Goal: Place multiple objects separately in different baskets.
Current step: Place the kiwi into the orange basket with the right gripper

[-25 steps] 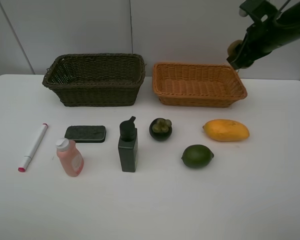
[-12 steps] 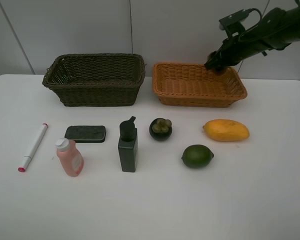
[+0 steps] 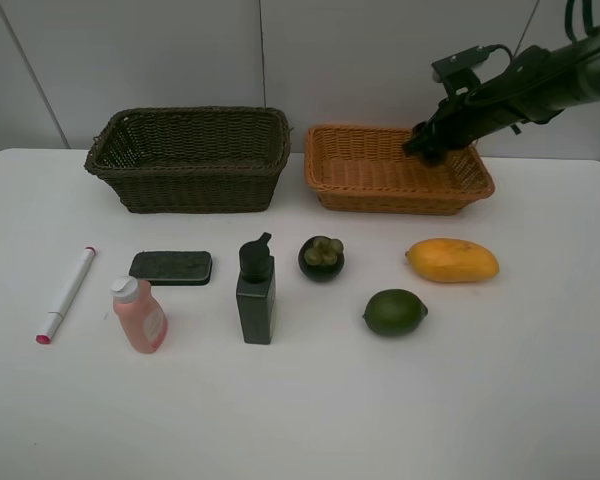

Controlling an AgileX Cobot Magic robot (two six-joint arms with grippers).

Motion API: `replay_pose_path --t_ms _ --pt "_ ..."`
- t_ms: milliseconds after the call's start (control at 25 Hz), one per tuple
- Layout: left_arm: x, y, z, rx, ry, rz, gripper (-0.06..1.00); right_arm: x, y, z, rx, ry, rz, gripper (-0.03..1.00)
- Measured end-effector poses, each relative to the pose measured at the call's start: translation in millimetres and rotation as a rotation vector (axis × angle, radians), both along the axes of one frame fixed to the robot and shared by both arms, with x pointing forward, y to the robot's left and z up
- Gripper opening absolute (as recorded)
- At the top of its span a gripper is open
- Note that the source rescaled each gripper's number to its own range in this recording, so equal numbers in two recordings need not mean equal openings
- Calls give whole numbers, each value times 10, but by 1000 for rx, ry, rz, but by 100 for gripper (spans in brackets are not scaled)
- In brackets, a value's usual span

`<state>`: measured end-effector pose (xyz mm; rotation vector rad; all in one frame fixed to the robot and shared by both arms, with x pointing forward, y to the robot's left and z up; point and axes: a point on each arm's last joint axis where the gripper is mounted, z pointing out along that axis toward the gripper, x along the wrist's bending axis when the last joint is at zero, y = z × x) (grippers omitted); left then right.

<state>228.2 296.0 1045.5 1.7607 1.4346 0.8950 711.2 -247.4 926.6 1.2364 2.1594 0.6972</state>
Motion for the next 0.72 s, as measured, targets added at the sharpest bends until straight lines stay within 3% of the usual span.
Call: replay_pose_path --t_ms 280,320,400,480,600,720 --pt "0 0 0 0 0 0 100 2 5 -13 19 5 -12 0" --pt "0 0 0 0 0 0 100 2 5 -13 22 5 -15 9" --pt "0 0 0 0 0 1 100 3 6 -12 24 5 -17 62" --pt "0 0 0 0 0 1 100 3 6 -12 25 5 -17 84" --pt "0 0 0 0 0 1 100 3 6 -12 25 5 -17 94" --pt "0 0 0 0 0 1 100 3 6 -12 25 5 -17 96"
